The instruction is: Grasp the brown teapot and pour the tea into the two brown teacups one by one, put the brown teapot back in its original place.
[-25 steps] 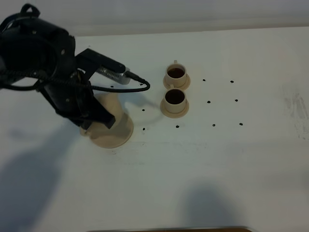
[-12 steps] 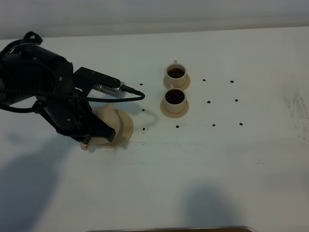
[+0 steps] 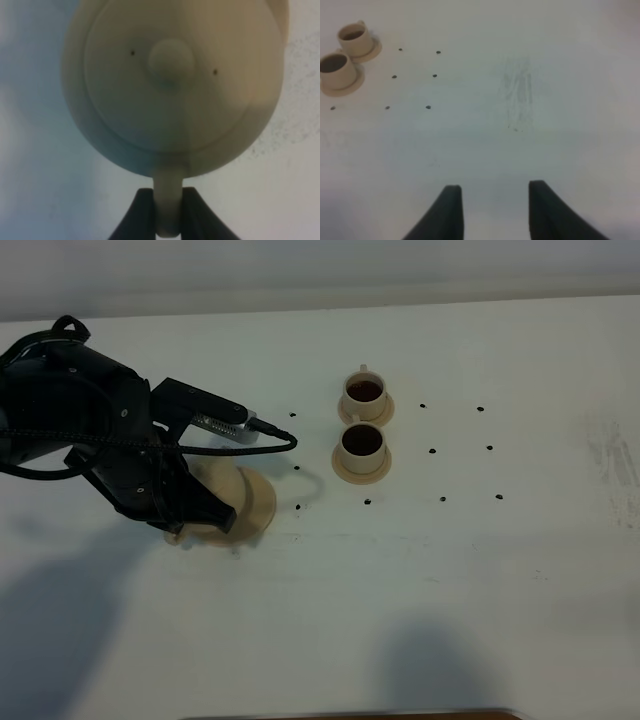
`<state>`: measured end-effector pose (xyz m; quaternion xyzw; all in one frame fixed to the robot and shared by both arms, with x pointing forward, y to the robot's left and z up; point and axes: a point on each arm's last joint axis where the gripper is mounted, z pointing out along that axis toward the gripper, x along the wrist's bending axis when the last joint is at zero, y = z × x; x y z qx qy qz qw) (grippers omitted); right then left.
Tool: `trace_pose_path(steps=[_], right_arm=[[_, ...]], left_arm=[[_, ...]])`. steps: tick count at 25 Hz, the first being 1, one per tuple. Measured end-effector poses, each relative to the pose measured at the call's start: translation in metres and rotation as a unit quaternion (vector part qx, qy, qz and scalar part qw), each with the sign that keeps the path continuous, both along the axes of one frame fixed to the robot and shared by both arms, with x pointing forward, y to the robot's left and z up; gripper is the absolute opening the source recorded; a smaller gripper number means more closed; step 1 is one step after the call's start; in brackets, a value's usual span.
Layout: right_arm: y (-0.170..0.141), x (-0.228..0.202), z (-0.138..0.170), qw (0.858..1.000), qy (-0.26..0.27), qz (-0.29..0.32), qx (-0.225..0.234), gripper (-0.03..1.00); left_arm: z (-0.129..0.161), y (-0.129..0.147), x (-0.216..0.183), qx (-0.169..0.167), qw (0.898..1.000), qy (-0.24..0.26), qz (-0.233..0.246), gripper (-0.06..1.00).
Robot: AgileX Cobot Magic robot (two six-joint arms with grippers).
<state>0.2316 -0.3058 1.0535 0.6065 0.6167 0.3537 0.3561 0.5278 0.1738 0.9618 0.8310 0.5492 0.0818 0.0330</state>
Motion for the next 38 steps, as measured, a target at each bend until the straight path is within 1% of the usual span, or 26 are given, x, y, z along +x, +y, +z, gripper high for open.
trace_pose_path(steps=[10, 20, 29, 38], right_arm=[[0.000, 0.000, 0.000, 1.000, 0.000, 0.000, 0.000, 0.31], [0.000, 0.000, 0.000, 1.000, 0.000, 0.000, 0.000, 0.31], [0.000, 0.000, 0.000, 1.000, 0.000, 0.000, 0.000, 0.31], [0.000, 0.000, 0.000, 1.000, 0.000, 0.000, 0.000, 0.31]], left_arm=[[-0.011, 0.001, 0.004, 0.002, 1.000, 0.001, 0.000, 0.17], [-0.024, -0.001, 0.007, 0.006, 1.000, 0.014, -0.001, 0.17], [-0.026, -0.001, 0.007, 0.007, 1.000, 0.015, -0.002, 0.17], [-0.026, -0.002, 0.008, 0.000, 1.000, 0.013, 0.002, 0.17]])
